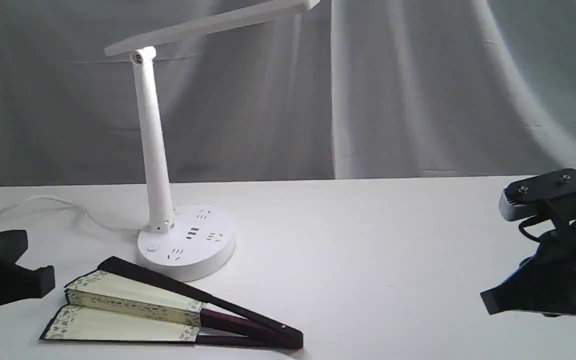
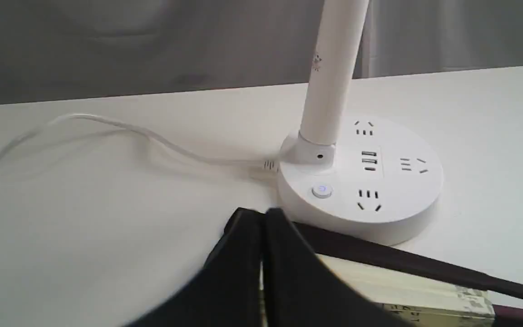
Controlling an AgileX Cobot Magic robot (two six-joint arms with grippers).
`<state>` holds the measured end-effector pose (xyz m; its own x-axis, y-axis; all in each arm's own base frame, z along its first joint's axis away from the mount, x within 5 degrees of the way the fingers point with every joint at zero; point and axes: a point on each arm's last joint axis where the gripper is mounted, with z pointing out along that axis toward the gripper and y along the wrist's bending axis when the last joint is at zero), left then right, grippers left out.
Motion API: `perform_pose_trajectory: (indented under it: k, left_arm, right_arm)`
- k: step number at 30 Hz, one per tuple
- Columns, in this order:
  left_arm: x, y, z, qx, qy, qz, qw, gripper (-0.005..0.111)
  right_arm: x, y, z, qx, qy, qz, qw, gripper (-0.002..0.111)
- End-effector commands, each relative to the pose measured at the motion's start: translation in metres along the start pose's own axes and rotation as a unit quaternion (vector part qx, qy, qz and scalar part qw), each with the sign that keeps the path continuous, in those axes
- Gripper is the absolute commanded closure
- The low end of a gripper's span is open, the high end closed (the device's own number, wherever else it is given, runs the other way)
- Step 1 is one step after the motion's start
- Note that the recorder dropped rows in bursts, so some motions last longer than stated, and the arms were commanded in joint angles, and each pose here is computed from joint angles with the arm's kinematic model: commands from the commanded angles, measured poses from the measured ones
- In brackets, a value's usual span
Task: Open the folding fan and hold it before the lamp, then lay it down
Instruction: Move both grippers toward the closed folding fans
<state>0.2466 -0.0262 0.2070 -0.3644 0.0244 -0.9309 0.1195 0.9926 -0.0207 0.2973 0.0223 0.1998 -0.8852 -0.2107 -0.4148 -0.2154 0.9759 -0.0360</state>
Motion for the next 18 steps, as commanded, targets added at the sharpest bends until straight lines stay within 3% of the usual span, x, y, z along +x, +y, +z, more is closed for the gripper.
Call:
perform_pose_trajectory:
  k: [1, 4, 9, 14, 18]
  left_arm:
    - [0.003, 0.001, 0.000, -0.005, 0.010, -0.009, 1.000, 0.107]
    - [0.005, 0.002, 0.000, -0.007, 0.022, -0.013, 1.000, 0.107]
    - [0.004, 0.008, 0.000, -0.041, 0.014, -0.090, 0.995, 0.107]
    - [0.008, 0.006, -0.004, -0.031, -0.015, -0.061, 0.998, 0.107]
    - [0.014, 0.009, -0.016, -0.043, -0.100, -0.073, 0.991, 0.107]
  right_arm:
    - [-0.006, -0.009, -0.010, 0.092, 0.058, 0.017, 0.994, 0.108]
    - [-0.013, 0.001, -0.013, 0.081, 0.020, 0.019, 0.996, 0.108]
    - [-0.020, 0.019, -0.014, -0.001, -0.098, 0.015, 0.995, 0.108]
    - [-0.001, 0.020, -0.014, 0.020, -0.228, -0.008, 0.974, 0.108]
    - [0.017, 0.018, -0.011, 0.045, -0.335, 0.003, 0.941, 0.108]
